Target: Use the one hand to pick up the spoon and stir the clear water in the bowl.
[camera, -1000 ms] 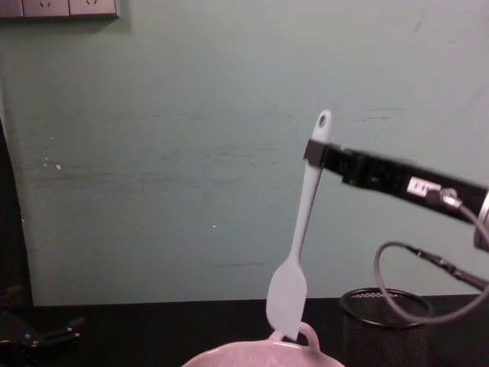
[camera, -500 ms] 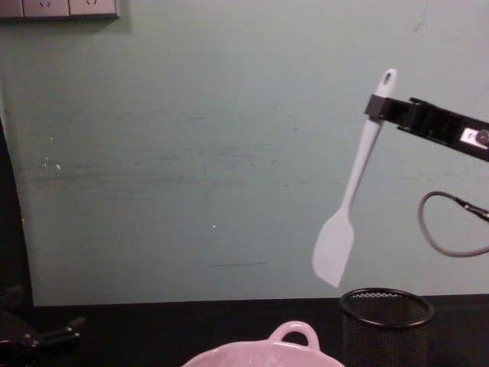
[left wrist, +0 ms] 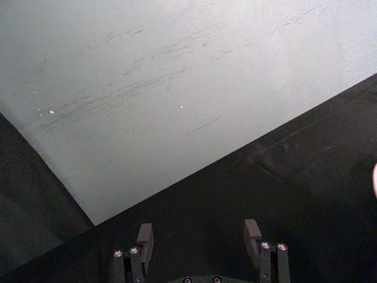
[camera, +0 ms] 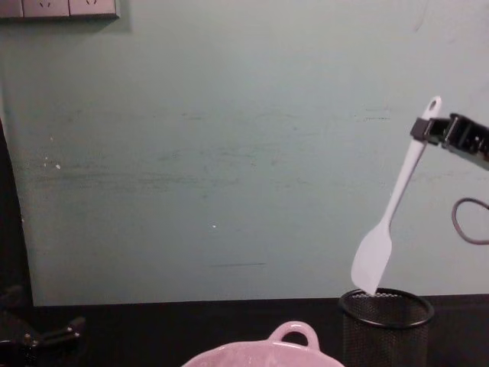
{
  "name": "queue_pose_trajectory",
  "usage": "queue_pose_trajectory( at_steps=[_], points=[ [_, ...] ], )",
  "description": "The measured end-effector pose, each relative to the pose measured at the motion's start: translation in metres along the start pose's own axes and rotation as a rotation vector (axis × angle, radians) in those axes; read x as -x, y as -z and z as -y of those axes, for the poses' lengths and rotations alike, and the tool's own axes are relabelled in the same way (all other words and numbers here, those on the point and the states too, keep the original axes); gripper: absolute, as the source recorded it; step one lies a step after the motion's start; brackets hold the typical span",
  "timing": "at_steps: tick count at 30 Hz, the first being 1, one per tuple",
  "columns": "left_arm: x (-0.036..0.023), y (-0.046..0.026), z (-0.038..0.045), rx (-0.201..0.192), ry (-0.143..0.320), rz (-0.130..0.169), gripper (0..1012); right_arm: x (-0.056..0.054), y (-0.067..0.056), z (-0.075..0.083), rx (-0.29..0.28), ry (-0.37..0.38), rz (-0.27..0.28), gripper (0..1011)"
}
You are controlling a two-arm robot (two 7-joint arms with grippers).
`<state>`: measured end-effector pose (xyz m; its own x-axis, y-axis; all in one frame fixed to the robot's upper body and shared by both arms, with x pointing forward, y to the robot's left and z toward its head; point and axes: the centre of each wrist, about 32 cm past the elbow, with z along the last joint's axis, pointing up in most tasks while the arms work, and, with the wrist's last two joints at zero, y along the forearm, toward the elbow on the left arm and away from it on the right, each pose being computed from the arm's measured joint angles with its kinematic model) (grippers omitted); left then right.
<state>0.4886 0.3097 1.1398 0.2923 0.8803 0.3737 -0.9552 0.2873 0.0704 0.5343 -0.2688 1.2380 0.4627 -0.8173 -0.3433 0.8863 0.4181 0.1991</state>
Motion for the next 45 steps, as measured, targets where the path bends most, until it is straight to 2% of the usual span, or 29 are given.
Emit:
queue_pose_trajectory(
  at_steps=[4,14,22,30,45],
  points=[
    [0.0,0.0,0.0,0.0,0.0,0.0,1011,-0.008,0.003,-0.003,0.027,0.033,-0.041,122],
    [0.0,0.0,0.0,0.0,0.0,0.0,1011,-0.018,0.01,-0.001,0.046,0.073,-0.058,122],
    [0.0,0.0,0.0,0.0,0.0,0.0,1011,-0.021,0.024,0.003,0.054,0.093,-0.014,122],
    [0.0,0.0,0.0,0.0,0.0,0.0,1011,-0.024,0.04,0.004,0.074,0.104,-0.001,122],
    [0.0,0.0,0.0,0.0,0.0,0.0,1011,-0.026,0.053,0.003,0.114,0.118,0.003,122]
  ],
)
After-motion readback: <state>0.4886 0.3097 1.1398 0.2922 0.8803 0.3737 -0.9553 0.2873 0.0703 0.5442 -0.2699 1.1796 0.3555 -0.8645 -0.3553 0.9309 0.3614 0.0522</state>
